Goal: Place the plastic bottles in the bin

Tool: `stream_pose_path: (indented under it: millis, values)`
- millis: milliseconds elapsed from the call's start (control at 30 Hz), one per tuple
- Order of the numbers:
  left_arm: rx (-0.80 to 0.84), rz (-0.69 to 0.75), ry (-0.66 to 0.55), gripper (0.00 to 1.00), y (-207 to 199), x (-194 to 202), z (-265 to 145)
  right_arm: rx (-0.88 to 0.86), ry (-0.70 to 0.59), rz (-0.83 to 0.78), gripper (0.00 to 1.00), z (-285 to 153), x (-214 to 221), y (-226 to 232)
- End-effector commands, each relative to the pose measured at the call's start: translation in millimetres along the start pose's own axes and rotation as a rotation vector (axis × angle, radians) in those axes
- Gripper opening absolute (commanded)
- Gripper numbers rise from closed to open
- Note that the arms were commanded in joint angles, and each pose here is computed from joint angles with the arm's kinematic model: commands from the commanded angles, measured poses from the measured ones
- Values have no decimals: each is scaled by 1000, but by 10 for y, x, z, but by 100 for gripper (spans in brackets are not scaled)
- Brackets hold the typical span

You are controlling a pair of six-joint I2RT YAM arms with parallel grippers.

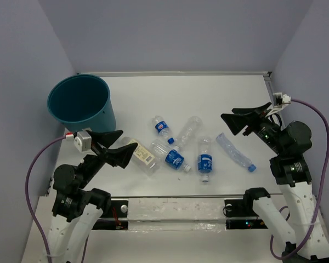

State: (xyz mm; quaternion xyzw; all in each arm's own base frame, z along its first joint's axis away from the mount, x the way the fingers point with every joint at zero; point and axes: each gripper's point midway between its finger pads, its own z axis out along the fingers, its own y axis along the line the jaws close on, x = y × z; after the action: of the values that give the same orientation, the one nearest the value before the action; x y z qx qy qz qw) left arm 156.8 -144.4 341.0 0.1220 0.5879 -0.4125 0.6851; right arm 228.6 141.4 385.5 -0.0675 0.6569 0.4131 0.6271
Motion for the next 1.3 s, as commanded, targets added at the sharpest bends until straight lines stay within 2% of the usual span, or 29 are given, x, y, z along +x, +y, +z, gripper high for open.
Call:
stream_pose_path:
  millis: [0, 167, 267, 333, 367, 433, 500, 667, 967, 1000, 1067, 1100, 1267]
  values:
    - [-38, -42, -16, 99, -14, -178, 23, -2, -30, -27, 83, -52, -153, 92]
    - [-107, -115, 50, 99, 50, -163, 66, 52, 3, -18, 83, 18, -27, -105]
    - [-231, -173, 94, 99, 245, -65, 48, 116, 32, -13, 83, 95, 58, -310]
    - [-334, -208, 182, 99, 409, 125, -4, 154, 55, -4, 83, 129, 125, -427]
    - [-385, -209, 183, 97, 467, 85, -29, 169, 73, 3, 83, 166, 174, -497]
    - [-493, -218, 270, 90, 635, 264, -121, 192, 96, 17, 84, 202, 252, -592]
    - [-539, -223, 309, 82, 708, 349, -162, 212, 116, 28, 85, 235, 315, -674]
    - [-658, -279, 461, 77, 962, 857, -250, 280, 134, 34, 86, 253, 449, -866]
    - [-898, -267, 514, 78, 1337, 1120, -339, 325, 207, 10, 88, 253, 700, -999]
    - [-904, -270, 558, 82, 1314, 1235, -299, 321, 216, 11, 88, 259, 745, -997]
    - [-953, -227, 559, 85, 1354, 1253, -249, 305, 224, 14, 89, 276, 785, -967]
    - [-962, -213, 607, 87, 1301, 1395, -204, 298, 219, 13, 89, 283, 791, -964]
    - [-1061, -181, 614, 96, 1358, 1544, -21, 224, 242, 22, 89, 330, 918, -774]
